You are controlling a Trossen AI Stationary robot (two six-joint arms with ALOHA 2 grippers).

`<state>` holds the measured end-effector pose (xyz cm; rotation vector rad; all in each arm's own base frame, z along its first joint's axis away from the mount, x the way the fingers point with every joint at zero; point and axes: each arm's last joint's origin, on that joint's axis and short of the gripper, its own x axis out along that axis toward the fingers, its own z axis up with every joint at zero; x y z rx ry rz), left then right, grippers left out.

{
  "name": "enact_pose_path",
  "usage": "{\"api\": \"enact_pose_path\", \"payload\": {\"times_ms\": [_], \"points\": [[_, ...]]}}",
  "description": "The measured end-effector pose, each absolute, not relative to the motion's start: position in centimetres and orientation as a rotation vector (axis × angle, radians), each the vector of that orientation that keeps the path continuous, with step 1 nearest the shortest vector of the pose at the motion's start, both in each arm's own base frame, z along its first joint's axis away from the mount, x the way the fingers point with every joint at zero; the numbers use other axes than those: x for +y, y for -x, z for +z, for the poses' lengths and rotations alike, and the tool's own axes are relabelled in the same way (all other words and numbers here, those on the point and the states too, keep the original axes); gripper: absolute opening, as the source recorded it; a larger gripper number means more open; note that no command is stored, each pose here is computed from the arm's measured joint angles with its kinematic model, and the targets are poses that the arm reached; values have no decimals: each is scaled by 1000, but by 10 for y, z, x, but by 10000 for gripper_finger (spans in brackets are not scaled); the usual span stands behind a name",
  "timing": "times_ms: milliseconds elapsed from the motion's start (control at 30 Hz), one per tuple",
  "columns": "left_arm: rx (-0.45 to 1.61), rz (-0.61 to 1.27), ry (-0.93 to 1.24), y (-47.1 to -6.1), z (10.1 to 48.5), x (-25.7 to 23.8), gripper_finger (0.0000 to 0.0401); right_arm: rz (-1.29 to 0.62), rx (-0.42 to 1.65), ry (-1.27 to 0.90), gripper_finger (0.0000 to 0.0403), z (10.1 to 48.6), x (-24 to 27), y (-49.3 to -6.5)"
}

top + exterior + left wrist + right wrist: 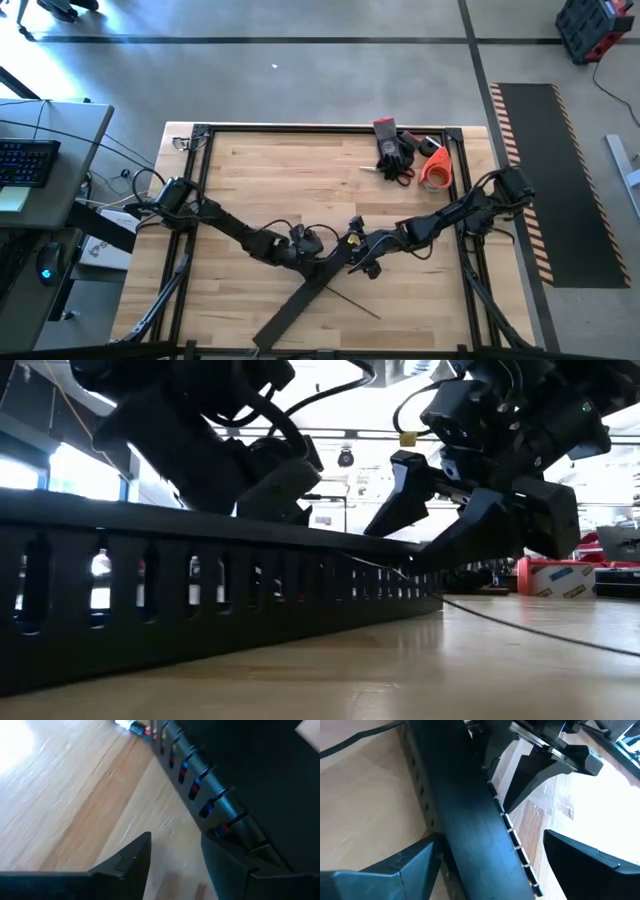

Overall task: Ziptie cables
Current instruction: Close the black cable duct with the black cable duct cover

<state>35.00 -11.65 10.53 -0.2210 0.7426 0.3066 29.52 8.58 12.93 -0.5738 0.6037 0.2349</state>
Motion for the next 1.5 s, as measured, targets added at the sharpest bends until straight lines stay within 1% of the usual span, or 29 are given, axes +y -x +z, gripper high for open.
{"api": "enact_pose_path", "payload": {"times_ms": [167,300,400,500,667,767,867,1067,1267,1367,1500], "points": [[716,280,212,-354,102,-118,156,263,603,587,305,130,87,-296],[706,277,187,-355,103,-118,156,274,632,592,267,127,88,-295],[700,281,174,-356,104,-118,156,279,649,595,220,125,88,-295],[699,286,170,-356,104,-118,156,279,650,611,162,124,93,-293],[699,286,167,-356,104,-118,156,225,650,679,67,125,102,-289],[699,282,168,-356,104,-118,156,210,647,766,26,125,109,-286],[695,277,164,-356,105,-118,156,195,630,859,22,126,119,-282],[659,301,129,-355,117,-117,156,108,600,924,13,127,134,-276],[633,362,77,-345,149,-111,156,-57,587,966,11,117,143,-275],[600,359,35,-338,169,-114,156,-144,580,981,10,106,148,-276],[563,316,-65,-329,186,-127,149,-162,573,898,20,97,151,-280]]}}
